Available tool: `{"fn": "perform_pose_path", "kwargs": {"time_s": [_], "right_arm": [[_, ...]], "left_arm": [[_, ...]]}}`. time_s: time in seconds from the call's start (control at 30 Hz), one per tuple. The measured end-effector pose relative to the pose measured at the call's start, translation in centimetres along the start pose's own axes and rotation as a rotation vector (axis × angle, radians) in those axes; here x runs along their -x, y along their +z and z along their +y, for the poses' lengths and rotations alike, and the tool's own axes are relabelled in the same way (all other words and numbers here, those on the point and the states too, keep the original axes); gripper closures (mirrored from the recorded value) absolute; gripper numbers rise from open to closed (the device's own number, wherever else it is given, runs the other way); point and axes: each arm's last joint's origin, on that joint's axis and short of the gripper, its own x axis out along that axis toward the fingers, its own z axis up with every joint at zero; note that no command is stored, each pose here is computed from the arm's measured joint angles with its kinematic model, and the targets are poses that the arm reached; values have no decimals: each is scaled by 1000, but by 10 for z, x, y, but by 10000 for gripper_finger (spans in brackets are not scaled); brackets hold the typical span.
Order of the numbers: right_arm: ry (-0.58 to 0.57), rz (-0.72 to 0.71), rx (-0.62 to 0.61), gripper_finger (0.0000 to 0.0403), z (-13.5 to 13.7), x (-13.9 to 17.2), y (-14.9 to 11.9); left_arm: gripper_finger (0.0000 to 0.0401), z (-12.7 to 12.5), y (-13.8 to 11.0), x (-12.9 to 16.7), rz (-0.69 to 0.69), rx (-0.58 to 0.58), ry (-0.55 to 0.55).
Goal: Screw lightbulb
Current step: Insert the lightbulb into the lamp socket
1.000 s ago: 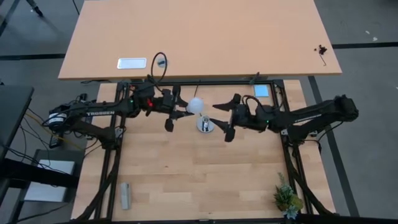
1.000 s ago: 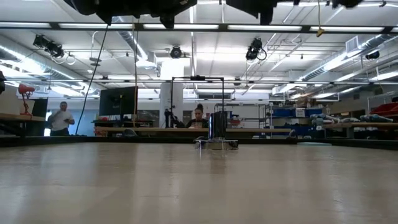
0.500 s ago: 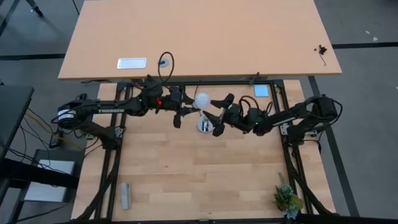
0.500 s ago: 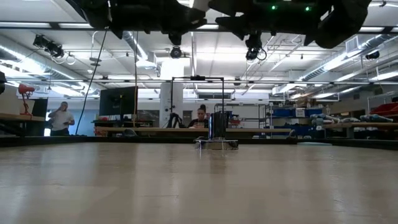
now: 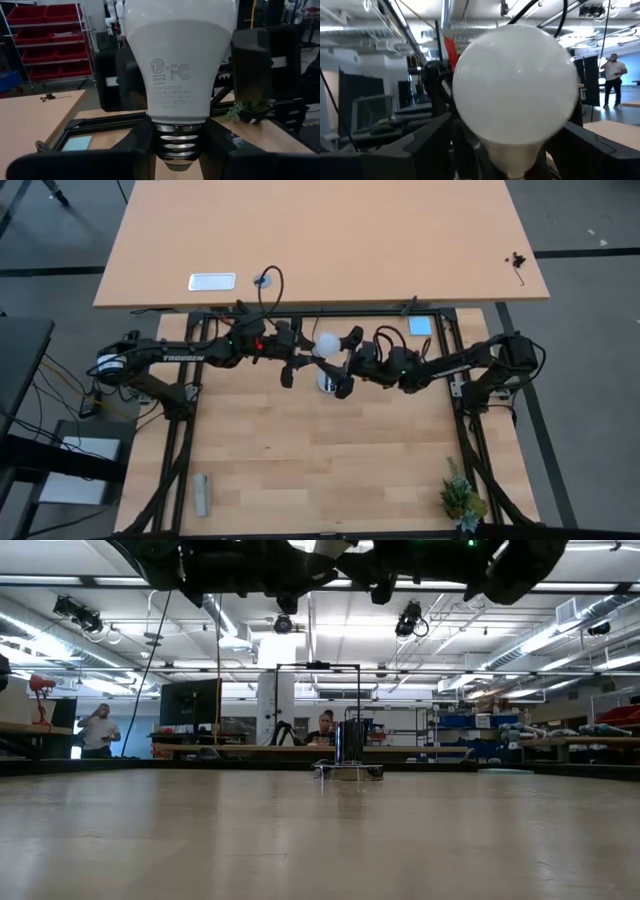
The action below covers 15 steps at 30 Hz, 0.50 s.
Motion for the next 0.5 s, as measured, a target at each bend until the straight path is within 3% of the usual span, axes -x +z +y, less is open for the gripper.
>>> {"fn": "perform_pose_path", "kwargs": {"time_s": [0.5], "right_arm": [[-24,19,39,117,-6,-10,6]], "left_arm": [[303,0,-7,0,66,-16,10]]}}
